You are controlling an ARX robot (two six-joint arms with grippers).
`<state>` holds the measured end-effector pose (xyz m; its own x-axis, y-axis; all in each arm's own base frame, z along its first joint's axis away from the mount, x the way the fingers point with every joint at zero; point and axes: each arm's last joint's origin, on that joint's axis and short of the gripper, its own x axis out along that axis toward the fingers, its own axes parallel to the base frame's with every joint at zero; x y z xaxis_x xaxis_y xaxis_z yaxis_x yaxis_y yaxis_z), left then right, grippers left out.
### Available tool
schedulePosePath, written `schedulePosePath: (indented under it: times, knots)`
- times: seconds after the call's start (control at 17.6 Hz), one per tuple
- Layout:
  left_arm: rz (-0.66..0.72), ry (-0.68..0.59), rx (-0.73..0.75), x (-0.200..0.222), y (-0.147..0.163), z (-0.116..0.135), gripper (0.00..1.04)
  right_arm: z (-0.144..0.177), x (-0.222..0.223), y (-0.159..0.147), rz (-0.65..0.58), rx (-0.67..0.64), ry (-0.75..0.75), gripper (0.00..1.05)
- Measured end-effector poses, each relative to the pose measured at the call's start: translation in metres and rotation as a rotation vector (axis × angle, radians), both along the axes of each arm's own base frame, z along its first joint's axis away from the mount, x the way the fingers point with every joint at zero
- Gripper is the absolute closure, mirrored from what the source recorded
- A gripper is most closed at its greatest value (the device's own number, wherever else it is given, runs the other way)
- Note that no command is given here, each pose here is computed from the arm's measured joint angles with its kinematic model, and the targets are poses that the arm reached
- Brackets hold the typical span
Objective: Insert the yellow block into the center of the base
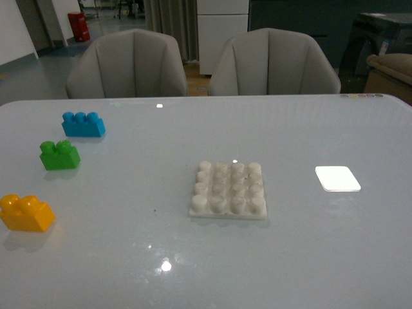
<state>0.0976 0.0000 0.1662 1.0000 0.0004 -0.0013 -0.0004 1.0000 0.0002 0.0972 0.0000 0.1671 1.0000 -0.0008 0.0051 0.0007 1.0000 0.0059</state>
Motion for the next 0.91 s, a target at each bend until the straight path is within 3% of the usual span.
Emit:
schedulePosePath:
  times: [0.06, 0.11, 0.34, 0.63, 0.91]
  knots:
    - [0.0, 0.0, 0.0, 0.0, 0.0, 0.0, 0.07, 0.0, 0.0, 0.0, 0.0, 0.0, 0.0, 1.03]
    - [0.0, 0.0, 0.0, 0.0, 0.0, 0.0, 0.07, 0.0, 0.0, 0.0, 0.0, -0.001, 0.0, 0.95]
    - [0.0, 0.0, 0.0, 0.0, 0.0, 0.0, 0.07, 0.0, 0.0, 0.0, 0.0, -0.001, 0.0, 0.58]
    - [0.0, 0.0, 0.0, 0.0, 0.0, 0.0, 0.07, 0.0, 0.0, 0.0, 0.0, 0.0, 0.0, 0.05]
    - [0.0, 0.0, 0.0, 0.0, 0.0, 0.0, 0.07, 0.0, 0.0, 0.0, 0.0, -0.001, 0.0, 0.06]
